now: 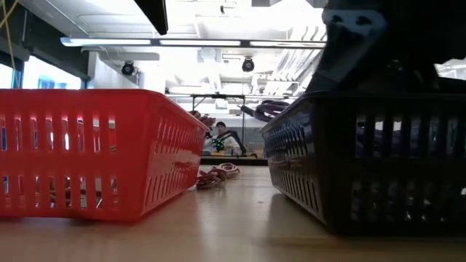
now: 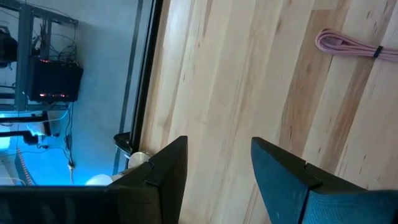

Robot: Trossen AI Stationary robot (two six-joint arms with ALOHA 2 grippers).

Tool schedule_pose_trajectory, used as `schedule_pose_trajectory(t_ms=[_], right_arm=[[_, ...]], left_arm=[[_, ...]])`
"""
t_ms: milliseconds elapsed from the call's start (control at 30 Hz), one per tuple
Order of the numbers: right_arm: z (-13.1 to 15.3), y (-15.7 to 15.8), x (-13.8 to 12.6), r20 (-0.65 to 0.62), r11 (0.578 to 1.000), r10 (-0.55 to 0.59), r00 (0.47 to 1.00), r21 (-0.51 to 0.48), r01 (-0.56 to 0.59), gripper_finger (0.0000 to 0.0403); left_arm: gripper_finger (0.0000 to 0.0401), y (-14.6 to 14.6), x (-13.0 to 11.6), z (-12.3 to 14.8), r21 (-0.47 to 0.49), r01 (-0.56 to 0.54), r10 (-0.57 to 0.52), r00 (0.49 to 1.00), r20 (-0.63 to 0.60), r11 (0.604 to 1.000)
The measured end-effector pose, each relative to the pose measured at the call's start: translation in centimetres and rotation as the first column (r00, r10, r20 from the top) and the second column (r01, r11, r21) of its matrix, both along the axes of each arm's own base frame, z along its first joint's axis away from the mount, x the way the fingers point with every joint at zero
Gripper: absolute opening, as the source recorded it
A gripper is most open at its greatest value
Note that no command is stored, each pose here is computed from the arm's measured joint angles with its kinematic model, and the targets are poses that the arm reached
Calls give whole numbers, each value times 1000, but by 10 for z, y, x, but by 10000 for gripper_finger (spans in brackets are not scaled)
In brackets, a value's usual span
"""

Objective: Pick & Place USB Port
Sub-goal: Put the violet charger cable into the black bin, then put the pink charger cable into the red bin

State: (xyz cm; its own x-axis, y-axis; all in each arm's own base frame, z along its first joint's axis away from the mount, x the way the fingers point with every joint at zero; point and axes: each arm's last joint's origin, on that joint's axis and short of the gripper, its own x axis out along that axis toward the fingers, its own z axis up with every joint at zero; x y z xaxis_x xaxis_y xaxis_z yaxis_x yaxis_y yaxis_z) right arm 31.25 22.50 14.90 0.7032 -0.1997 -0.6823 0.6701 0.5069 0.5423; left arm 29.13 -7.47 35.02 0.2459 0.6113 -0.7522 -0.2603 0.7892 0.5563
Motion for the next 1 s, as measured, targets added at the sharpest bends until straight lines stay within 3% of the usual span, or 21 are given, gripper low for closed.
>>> schedule_pose_trajectory(t_ms=[267, 500, 600, 700, 767, 833, 933, 1000], right_arm=[[6, -9, 9, -13, 996, 84, 996, -15, -84, 142], [29, -20, 1, -82, 990, 137, 987, 45, -134, 134], [43, -25, -8, -117, 987, 162, 980, 38, -159, 125], [60, -31, -16, -130, 978, 206, 970, -9, -209, 117], [71, -35, -20, -120, 969, 232, 965, -57, -240, 113], [80, -38, -24, -116, 956, 261, 958, -107, -274, 109], [92, -40, -29, -116, 923, 330, 937, -167, -346, 103], [98, -41, -34, -142, 889, 387, 911, -205, -409, 100]], left_arm=[[170, 0, 0, 0, 6, -1, 1, 1000, 4, 1000], [170, 0, 0, 0, -5, 4, -4, 1000, -5, 1000], [170, -1, 0, -1, -25, 54, -56, 997, -54, 998], [170, -3, 0, -2, -59, 180, -187, 971, -146, 982], [170, -5, 3, -3, -123, 291, -310, 932, -190, 949], [170, -6, 8, -3, -217, 403, -443, 876, -189, 889], [170, -7, 15, -4, -368, 556, -635, 760, -139, 745], [170, -8, 17, -4, -408, 639, -731, 674, -111, 652]])
